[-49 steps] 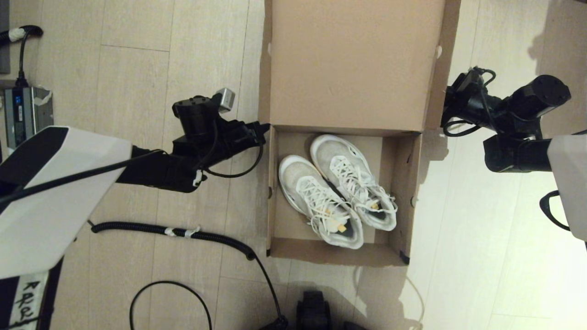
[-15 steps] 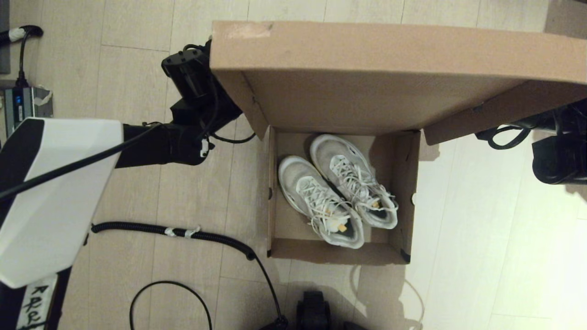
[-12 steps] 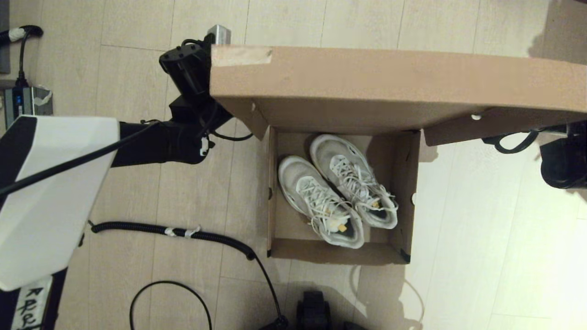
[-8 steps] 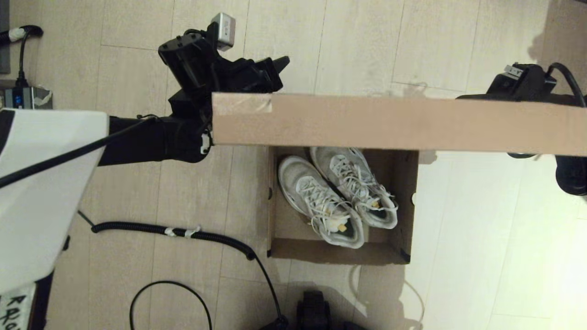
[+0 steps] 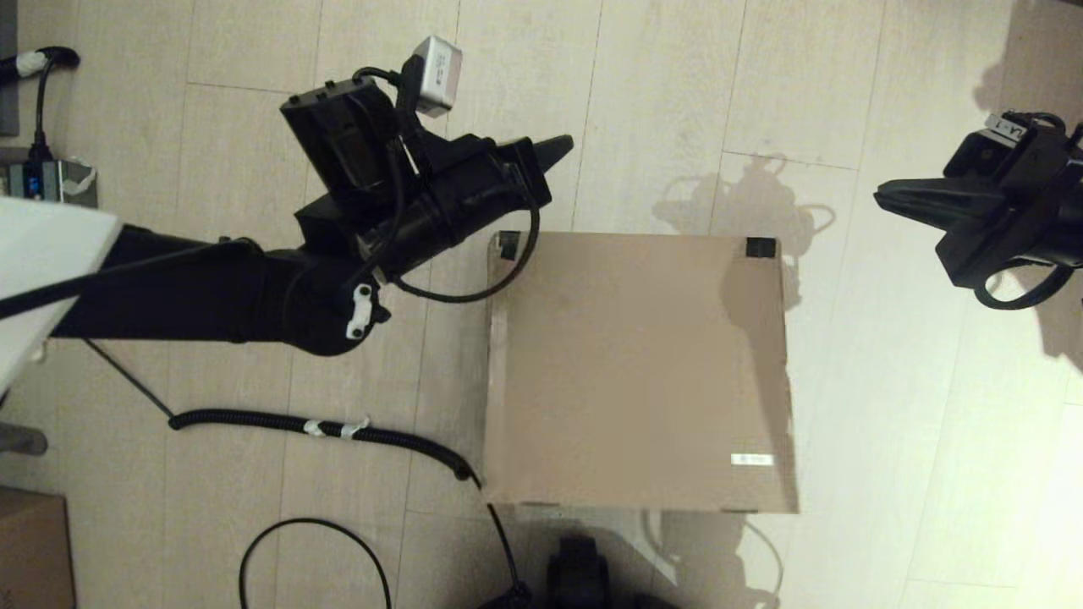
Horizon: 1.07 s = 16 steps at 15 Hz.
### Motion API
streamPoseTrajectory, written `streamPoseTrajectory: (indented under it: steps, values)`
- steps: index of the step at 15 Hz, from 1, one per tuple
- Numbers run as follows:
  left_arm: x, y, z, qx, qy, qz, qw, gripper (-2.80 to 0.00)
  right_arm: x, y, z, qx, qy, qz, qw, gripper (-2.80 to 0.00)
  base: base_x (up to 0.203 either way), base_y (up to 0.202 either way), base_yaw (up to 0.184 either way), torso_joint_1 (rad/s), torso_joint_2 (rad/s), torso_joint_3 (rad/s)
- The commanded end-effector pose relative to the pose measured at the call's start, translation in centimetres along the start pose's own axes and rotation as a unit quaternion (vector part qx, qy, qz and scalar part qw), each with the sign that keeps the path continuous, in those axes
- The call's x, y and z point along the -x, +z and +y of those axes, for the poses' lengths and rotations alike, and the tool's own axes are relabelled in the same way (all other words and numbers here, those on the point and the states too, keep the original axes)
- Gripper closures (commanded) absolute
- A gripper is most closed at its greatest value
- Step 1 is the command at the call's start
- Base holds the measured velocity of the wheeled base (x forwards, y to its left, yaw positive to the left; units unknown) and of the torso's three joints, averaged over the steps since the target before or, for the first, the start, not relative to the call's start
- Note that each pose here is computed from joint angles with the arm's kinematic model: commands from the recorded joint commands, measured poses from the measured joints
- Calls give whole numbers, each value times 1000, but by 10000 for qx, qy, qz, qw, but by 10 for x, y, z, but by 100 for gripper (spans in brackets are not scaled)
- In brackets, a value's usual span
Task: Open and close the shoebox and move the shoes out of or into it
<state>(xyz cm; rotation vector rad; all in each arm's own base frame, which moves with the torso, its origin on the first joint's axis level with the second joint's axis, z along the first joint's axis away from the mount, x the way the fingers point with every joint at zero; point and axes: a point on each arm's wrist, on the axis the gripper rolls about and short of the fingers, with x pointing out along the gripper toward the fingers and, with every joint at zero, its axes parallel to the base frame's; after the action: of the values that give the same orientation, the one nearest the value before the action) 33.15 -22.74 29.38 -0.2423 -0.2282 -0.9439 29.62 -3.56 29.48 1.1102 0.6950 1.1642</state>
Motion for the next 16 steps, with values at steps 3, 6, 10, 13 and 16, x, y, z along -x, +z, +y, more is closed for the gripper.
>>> streamPoseTrajectory:
  steps: [3, 6, 10, 13, 16]
  values:
    - [45, 0, -44, 63, -142, 344, 9993, 0, 3, -16, -7, -299, 225, -644, 9972, 0, 0, 0, 0, 0, 0, 0]
    - [68, 11, -53, 37, 251, 285, 9993, 0, 6, -15, -35, -155, 275, -1367, 9901, 0, 0, 0, 0, 0, 0, 0]
    - [85, 30, -46, -235, 1095, 30, 9937, 0, -8, -20, -93, 783, -200, -2832, 9556, 0, 0, 0, 0, 0, 0, 0]
    - [113, 42, -35, -558, 1772, -14, 9826, 0, -10, -41, -121, 2324, -1458, -2711, 9226, 0, 0, 0, 0, 0, 0, 0]
    - [162, 58, -37, -809, 2307, -38, 9697, 0, -15, -76, -131, 3639, -3157, -2211, 8479, 0, 0, 0, 0, 0, 0, 0]
